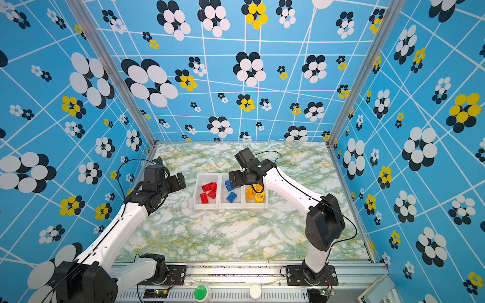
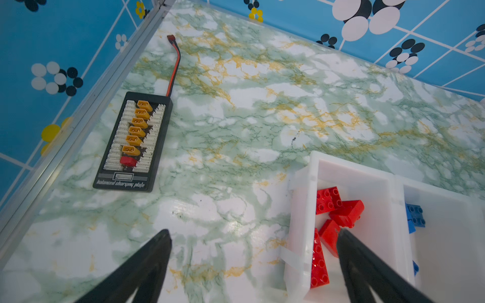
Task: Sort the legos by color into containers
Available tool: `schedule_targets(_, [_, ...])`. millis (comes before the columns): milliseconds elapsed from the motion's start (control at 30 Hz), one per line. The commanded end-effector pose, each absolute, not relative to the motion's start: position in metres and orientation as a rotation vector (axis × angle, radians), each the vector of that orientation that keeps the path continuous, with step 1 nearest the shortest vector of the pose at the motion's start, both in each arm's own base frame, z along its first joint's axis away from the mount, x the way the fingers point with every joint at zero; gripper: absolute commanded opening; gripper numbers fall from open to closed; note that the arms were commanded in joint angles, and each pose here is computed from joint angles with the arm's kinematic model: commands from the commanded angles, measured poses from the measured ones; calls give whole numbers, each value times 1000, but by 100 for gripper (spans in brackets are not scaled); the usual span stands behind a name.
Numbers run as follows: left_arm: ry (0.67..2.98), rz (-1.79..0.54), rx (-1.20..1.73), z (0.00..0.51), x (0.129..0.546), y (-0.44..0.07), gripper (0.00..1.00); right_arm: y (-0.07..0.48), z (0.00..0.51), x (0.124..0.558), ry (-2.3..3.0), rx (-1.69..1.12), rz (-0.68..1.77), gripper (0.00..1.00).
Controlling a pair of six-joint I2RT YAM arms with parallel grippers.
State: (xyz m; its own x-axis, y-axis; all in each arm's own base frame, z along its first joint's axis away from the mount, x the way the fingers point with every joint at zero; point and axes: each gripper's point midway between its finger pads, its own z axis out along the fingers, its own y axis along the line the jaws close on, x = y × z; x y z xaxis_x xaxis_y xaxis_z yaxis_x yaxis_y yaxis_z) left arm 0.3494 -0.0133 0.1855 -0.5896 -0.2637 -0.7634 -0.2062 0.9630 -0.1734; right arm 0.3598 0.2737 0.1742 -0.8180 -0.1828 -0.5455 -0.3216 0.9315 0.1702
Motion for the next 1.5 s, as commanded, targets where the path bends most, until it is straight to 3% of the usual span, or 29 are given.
schedule_targets(0, [2115, -11, -239, 191, 371, -4, 99, 239, 182, 374, 2461, -317, 273, 99])
schedule_targets(400, [2073, 73, -194, 153, 390, 15, 99, 83, 153, 392, 2314, -57, -12, 99])
schedule_targets(567, [2035, 107, -165, 144, 395, 22, 99, 44, 141, 398, 2231, 3, -60, 99])
schedule_targets(933, [1988, 83, -204, 124, 404, 31, 99, 3, 107, 414, 2131, 31, -148, 99])
schedule_targets(1467, [1908, 72, -199, 111, 392, 29, 98, -16, 97, 397, 1929, 106, -143, 99])
